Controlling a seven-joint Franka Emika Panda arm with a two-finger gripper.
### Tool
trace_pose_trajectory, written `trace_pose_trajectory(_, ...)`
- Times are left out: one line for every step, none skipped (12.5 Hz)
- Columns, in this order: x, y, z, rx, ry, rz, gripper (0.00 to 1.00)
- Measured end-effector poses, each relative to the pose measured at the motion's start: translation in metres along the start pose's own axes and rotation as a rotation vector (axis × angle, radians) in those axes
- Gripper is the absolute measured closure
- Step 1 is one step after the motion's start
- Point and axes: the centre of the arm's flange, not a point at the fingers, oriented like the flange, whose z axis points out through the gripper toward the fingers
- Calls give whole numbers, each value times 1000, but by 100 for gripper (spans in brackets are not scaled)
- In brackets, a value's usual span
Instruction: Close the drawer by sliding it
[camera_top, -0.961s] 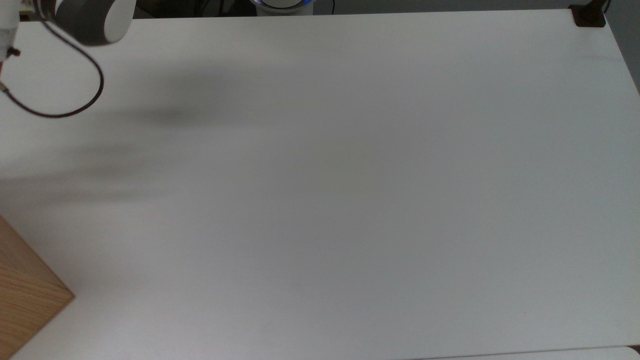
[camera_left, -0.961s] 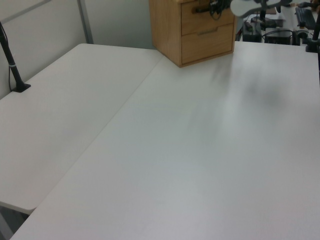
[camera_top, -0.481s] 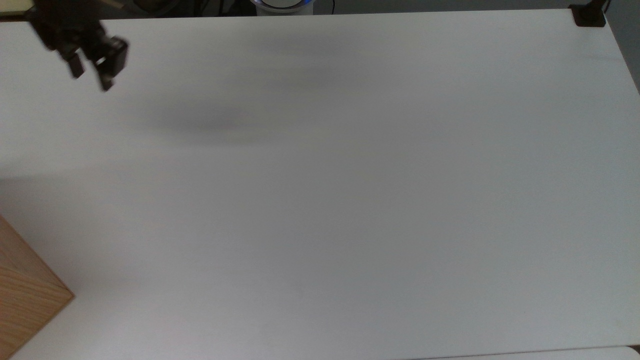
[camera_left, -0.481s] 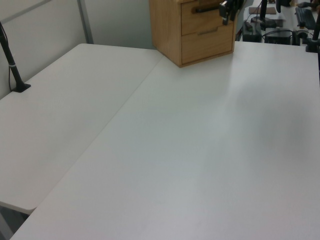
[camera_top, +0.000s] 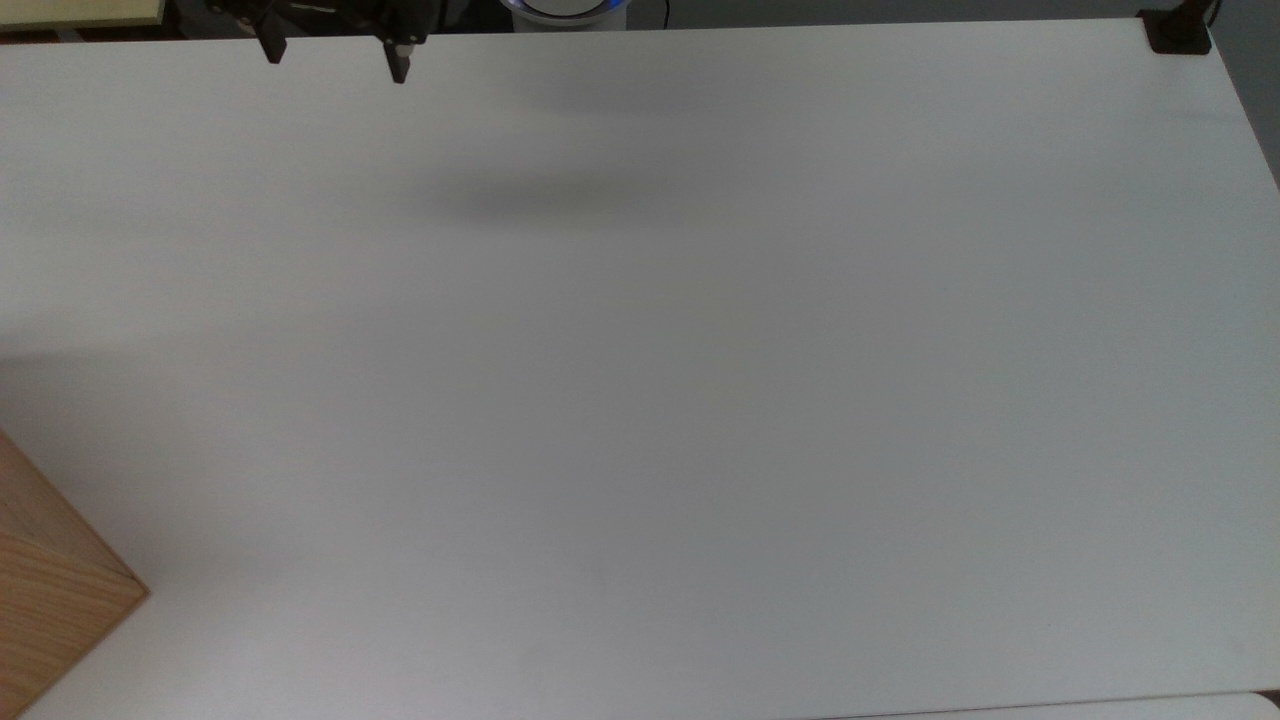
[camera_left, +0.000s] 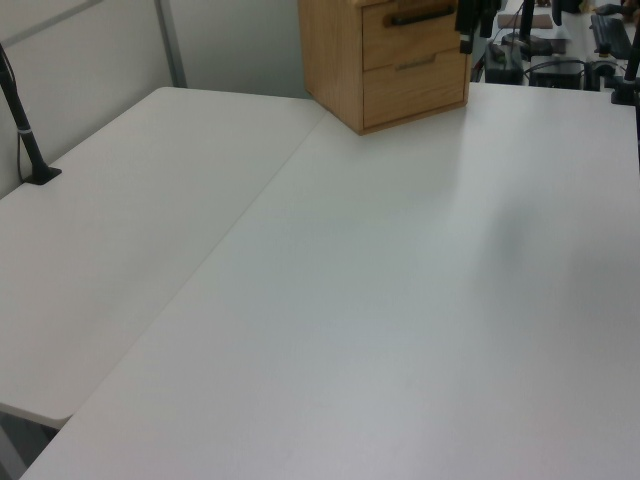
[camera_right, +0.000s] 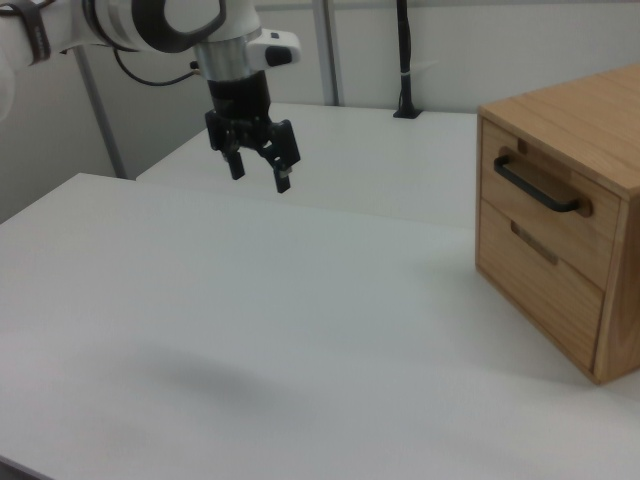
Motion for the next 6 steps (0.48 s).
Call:
trace_pose_trajectory(-1,-5,2,5,-7,-12,0)
trace_pose_trajectory(-1,-13,5,9,-14,-36,0)
trace_pose_trajectory(-1,-19,7,10,-19,-48,0)
trace_pose_trajectory(-2,-21,8,11,-22,-52,0)
trace_pose_trajectory(-2,-21,8,11,-25,-53,0)
trace_pose_trajectory(-2,-20,8,11,-26,-52,0)
